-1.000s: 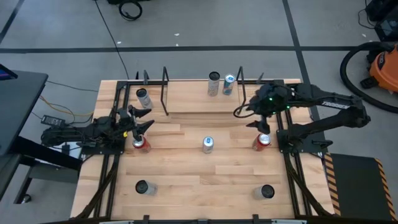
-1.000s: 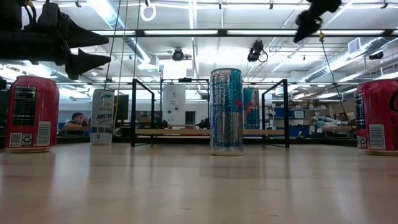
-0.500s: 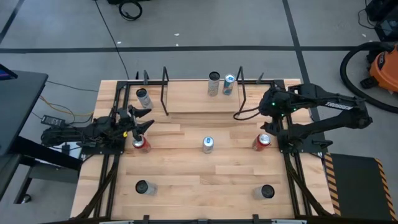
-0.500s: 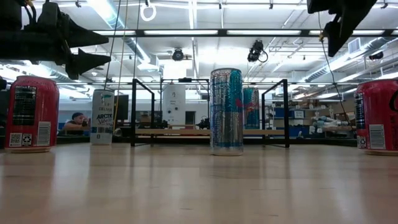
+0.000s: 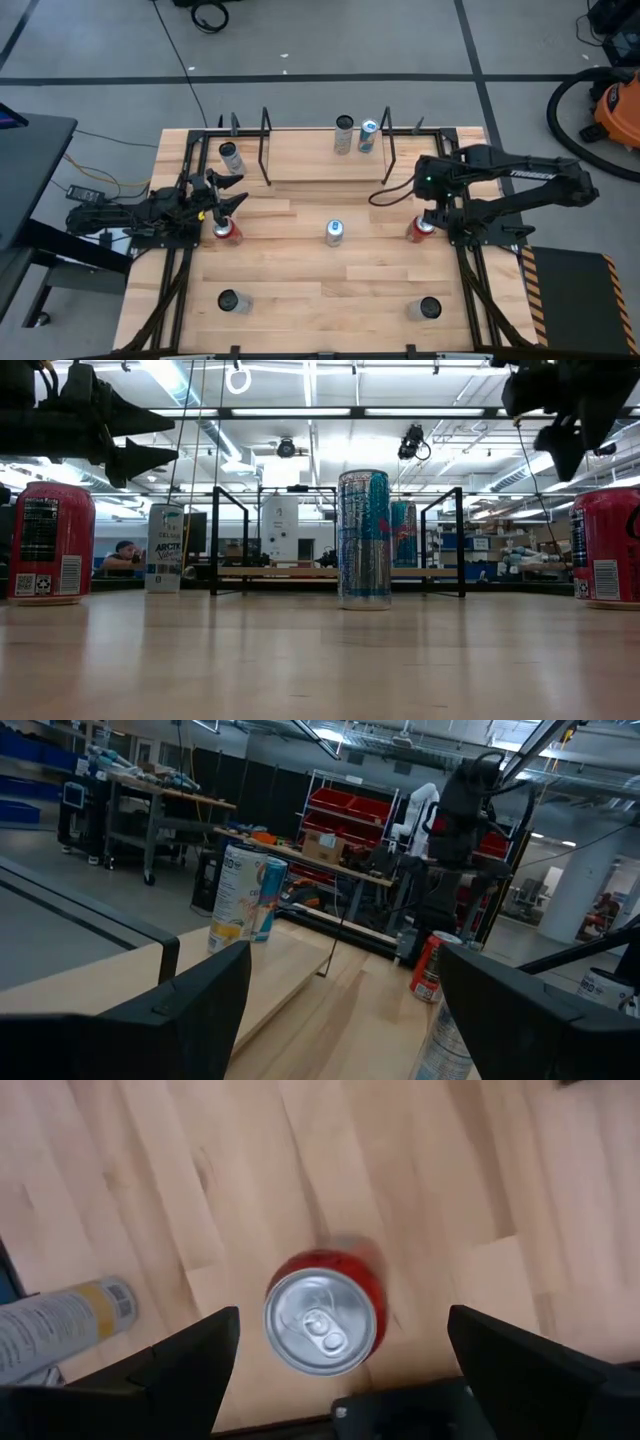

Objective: Place canned beverage on shelf
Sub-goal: Put the right red-black soda can on the shelf

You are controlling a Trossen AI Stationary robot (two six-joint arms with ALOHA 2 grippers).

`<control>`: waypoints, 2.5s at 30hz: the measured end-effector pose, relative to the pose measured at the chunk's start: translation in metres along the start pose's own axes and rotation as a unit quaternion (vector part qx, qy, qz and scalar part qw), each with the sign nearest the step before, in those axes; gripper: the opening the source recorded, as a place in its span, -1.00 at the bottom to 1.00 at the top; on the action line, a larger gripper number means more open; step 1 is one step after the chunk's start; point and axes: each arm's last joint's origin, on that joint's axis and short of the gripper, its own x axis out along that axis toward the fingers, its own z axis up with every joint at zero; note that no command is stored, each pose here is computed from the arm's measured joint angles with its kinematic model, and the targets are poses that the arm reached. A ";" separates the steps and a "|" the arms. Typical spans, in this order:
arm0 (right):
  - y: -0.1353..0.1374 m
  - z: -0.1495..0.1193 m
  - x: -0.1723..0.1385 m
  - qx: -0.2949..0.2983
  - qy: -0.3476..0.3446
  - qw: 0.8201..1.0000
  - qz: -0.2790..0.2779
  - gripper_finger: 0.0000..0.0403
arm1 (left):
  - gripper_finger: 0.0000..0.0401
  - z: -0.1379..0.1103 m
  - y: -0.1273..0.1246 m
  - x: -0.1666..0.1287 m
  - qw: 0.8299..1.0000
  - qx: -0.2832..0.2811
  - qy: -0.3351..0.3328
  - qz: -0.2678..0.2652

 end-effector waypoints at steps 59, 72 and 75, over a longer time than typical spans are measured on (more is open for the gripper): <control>0.013 -0.021 0.057 -0.028 0.049 0.997 -0.047 0.82 | 0.60 0.001 0.000 0.000 1.000 -0.002 -0.003 0.000; 0.012 -0.020 0.069 0.017 0.044 0.997 -0.054 0.72 | 0.60 0.001 0.000 0.000 1.000 -0.001 -0.003 0.000; 0.012 -0.017 0.071 0.031 0.044 0.997 -0.060 0.61 | 0.60 0.001 0.000 0.000 1.000 -0.001 -0.003 0.000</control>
